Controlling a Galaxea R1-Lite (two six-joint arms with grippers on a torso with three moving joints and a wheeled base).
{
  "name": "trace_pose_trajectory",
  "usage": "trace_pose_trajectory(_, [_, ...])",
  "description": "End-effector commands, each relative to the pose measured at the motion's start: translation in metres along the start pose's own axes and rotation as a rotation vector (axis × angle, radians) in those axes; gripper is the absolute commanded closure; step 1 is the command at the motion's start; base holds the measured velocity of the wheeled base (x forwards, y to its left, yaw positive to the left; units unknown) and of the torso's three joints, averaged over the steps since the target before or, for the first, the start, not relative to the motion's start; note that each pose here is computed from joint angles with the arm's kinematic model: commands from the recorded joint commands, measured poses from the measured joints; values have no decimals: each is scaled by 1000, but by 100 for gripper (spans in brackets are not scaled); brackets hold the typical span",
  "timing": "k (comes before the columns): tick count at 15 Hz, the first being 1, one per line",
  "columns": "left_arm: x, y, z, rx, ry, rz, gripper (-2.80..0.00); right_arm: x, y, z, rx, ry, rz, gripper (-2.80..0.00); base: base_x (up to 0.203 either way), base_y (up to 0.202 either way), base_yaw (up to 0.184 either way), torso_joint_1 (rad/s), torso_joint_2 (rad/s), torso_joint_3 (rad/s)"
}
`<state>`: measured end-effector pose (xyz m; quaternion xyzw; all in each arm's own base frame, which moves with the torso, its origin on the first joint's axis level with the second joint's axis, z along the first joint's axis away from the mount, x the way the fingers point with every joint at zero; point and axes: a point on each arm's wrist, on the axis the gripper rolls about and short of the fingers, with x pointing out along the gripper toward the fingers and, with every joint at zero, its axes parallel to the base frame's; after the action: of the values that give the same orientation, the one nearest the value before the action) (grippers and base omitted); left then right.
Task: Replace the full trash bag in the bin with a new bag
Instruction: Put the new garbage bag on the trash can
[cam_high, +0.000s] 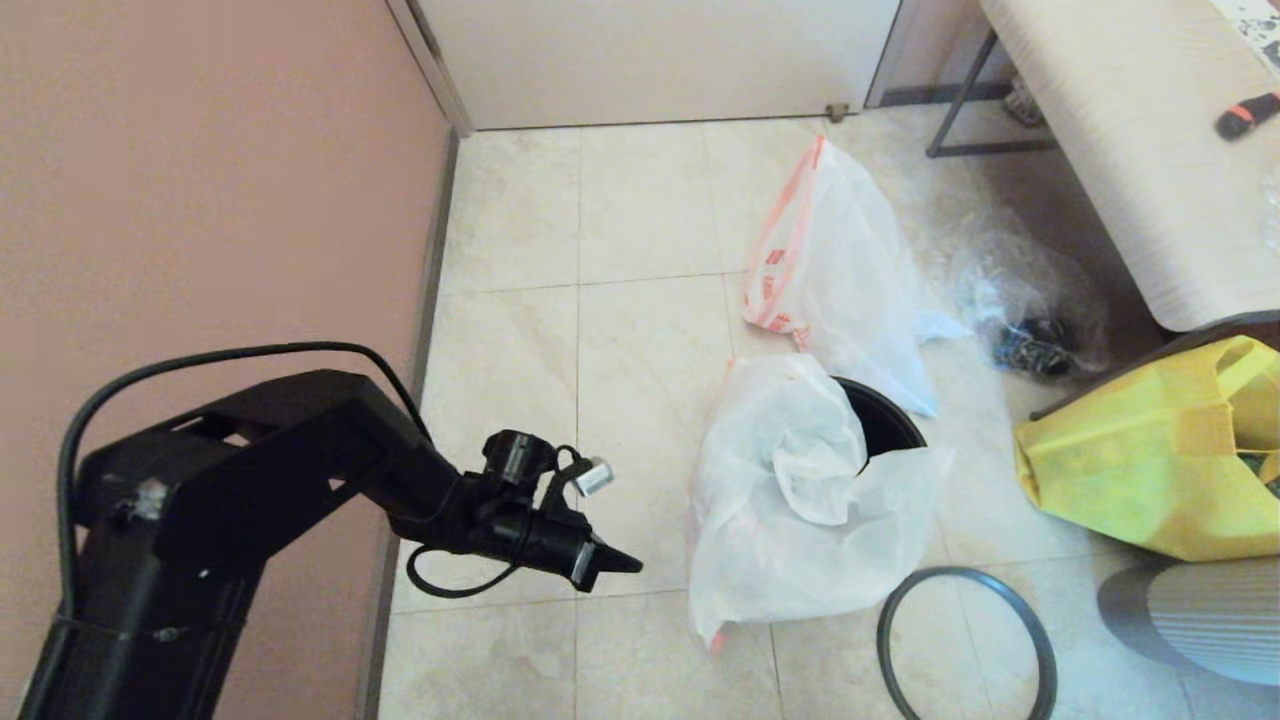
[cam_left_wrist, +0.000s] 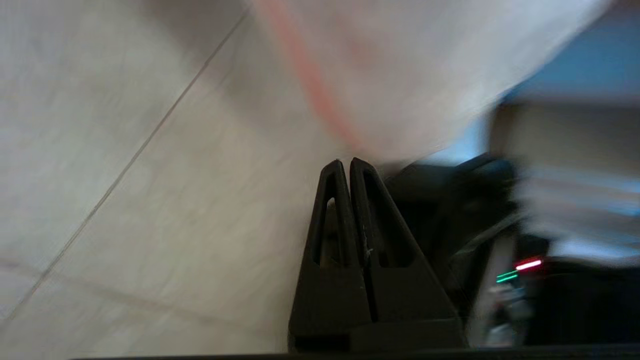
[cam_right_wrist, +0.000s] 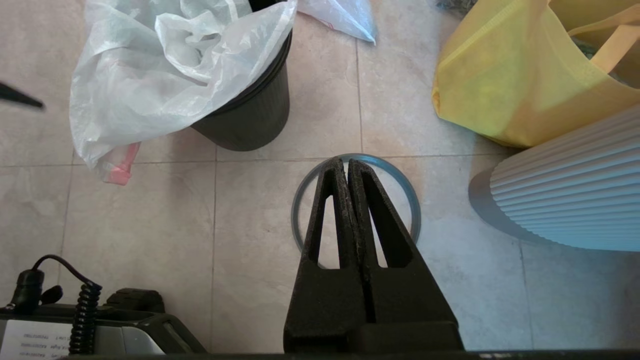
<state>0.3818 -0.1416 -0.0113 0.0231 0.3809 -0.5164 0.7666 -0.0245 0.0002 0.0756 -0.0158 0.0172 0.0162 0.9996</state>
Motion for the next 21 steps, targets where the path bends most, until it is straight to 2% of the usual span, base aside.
trace_pose_trajectory(1, [25,-1,-20,41,80,14,0,0,0,0,-2,2,2,0,0,0,0,0,0,0])
trace_pose_trajectory(2, [32,-4,-24,56,107,21,0,0,0,0,-2,2,2,0,0,0,0,0,0,0])
trace_pose_trajectory(3, [39,-5,-28,61,121,18,-280,0,0,0,-1,2,2,0,0,0,0,0,0,0])
trace_pose_trajectory(6, [63,-10,-32,124,134,119,-280,0,0,0,-1,2,1,0,0,0,0,0,0,0])
trace_pose_trajectory(8, [63,-21,-36,135,132,120,-280,0,0,0,-1,2,2,0,0,0,0,0,0,0])
trace_pose_trajectory(9, [65,-28,-38,161,126,147,-280,0,0,0,-1,2,2,0,0,0,0,0,0,0])
trace_pose_trajectory(11, [66,-38,-39,230,69,222,-280,0,0,0,0,2,1,0,0,0,0,0,0,0])
trace_pose_trajectory(13, [66,-64,-45,283,62,238,-280,0,0,0,-1,2,2,0,0,0,0,0,0,0])
trace_pose_trajectory(14, [70,-81,-44,330,48,260,-280,0,0,0,-1,2,2,0,0,0,0,0,0,0])
trace_pose_trajectory(17, [87,-95,-39,412,-22,440,-280,0,0,0,-1,2,2,0,0,0,0,0,0,0])
trace_pose_trajectory(21, [106,-109,-40,447,-12,601,-280,0,0,0,-1,2,1,0,0,0,0,0,0,0])
